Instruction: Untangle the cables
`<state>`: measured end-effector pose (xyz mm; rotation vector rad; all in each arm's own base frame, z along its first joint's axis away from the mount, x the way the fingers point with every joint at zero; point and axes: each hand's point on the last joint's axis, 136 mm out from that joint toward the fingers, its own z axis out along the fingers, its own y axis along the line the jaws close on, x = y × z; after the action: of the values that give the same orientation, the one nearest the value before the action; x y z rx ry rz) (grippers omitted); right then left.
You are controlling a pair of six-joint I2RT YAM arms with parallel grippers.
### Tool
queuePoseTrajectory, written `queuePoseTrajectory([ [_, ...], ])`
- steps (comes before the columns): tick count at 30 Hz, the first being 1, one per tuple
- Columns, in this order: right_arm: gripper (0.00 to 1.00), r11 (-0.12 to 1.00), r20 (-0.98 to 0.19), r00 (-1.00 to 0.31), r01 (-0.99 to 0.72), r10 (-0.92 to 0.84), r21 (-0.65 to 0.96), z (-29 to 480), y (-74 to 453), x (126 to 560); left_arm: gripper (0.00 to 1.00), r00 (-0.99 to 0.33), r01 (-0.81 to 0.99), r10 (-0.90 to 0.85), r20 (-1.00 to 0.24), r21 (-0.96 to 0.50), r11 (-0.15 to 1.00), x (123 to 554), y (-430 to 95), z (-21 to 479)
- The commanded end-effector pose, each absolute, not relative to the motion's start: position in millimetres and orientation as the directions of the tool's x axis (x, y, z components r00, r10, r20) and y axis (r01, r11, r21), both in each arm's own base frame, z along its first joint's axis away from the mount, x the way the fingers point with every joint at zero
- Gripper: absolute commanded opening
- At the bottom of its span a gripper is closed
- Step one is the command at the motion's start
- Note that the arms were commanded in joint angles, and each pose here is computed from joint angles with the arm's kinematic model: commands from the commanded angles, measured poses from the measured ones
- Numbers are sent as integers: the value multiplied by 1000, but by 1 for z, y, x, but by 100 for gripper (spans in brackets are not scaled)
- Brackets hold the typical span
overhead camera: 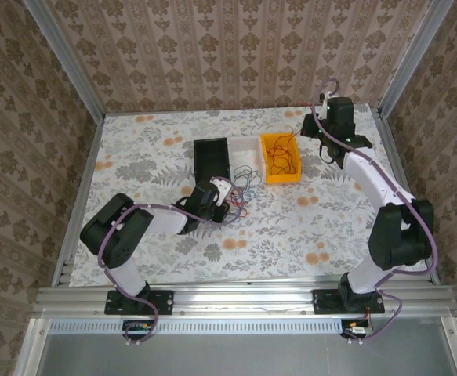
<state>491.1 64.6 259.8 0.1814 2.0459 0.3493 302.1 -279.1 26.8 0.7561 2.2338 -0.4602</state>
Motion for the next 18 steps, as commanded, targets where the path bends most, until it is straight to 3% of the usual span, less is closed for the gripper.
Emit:
queuePoseTrajectory([
  [1, 3, 942, -903, -351, -133, 246, 308, 327, 74, 471, 0, -591, 654, 405, -698, -121, 746, 293, -284, 16],
  [8, 3, 940, -936, -248, -170, 250, 296, 382, 71, 441, 0, -589, 659, 408, -697, -122, 742, 293, -286, 16],
  [18, 3, 914, -896, -329, -171, 298, 367, 351, 79, 447, 0, -577, 673, 429, -695, -107, 732, 290, -290, 15],
])
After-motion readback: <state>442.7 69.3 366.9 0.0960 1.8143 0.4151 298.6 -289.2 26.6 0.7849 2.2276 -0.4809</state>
